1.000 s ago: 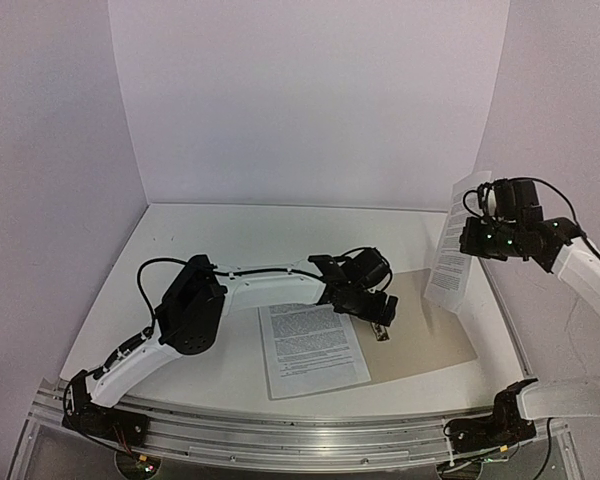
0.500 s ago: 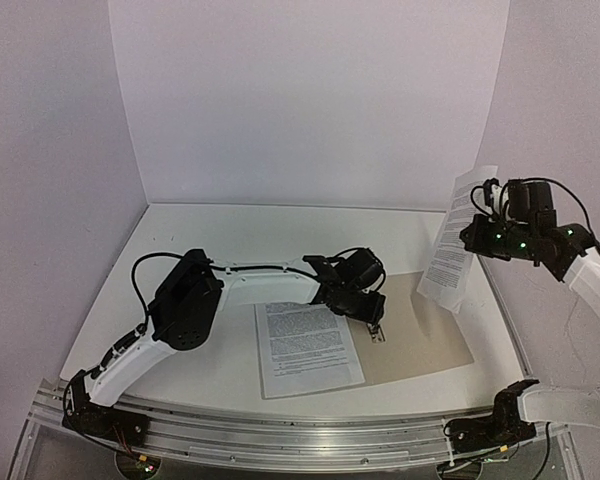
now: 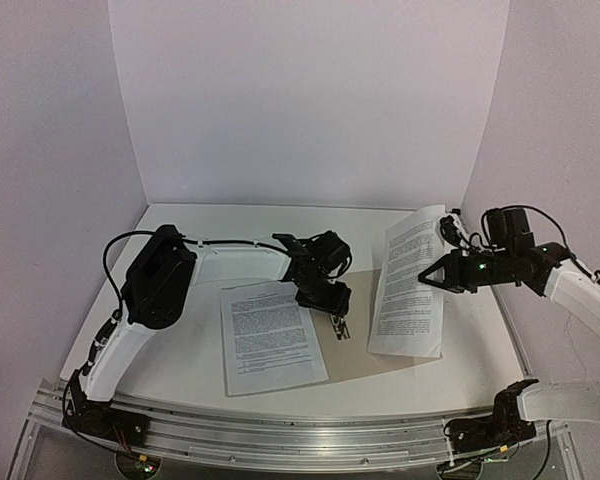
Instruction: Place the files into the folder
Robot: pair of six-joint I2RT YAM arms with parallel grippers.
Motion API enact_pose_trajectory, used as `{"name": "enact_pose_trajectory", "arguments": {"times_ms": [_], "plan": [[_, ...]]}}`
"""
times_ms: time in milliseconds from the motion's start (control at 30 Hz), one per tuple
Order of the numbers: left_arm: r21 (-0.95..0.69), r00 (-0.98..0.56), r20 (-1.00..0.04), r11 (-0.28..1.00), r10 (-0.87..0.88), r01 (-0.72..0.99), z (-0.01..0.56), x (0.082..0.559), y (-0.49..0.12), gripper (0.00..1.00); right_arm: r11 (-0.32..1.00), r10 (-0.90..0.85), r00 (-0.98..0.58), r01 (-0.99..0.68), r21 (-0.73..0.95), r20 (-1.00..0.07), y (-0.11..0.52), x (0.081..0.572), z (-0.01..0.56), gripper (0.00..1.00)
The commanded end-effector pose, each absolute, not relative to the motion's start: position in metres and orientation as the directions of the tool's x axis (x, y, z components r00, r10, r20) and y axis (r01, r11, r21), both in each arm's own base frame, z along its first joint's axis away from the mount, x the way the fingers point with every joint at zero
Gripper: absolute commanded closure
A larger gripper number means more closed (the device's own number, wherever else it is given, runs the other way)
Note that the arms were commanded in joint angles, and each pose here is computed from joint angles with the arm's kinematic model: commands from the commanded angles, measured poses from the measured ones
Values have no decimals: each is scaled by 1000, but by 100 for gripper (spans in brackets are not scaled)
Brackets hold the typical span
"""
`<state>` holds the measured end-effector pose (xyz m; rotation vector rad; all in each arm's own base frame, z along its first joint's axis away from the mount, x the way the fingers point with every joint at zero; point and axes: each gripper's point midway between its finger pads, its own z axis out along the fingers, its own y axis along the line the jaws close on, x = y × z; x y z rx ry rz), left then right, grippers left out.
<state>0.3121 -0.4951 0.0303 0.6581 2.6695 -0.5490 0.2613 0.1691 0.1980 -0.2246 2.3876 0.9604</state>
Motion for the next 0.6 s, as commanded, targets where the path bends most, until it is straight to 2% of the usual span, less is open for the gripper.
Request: {"name": "enact_pose_trajectory", "arguments": {"times_ms": [0,100,333,567], "plan": [[-292,-820,-392,789,416,540,57,305,-481,34,585,-16,-823,-468,662,-567,196,258,210,100],[-290,-811,-390,778,436,558,62,303,-477,35,538,-58,-838,-484,690,-542,206,261,204,100],[-288,-810,-373,774,452,564,70,298,-462,37,540,-121,-927,-362,760,-356,212,271,137,100],[-289,-818,-369,783,440,551,71,302,-452,37,564,-144,-942,-330,757,-303,216,295,111,100]]}}
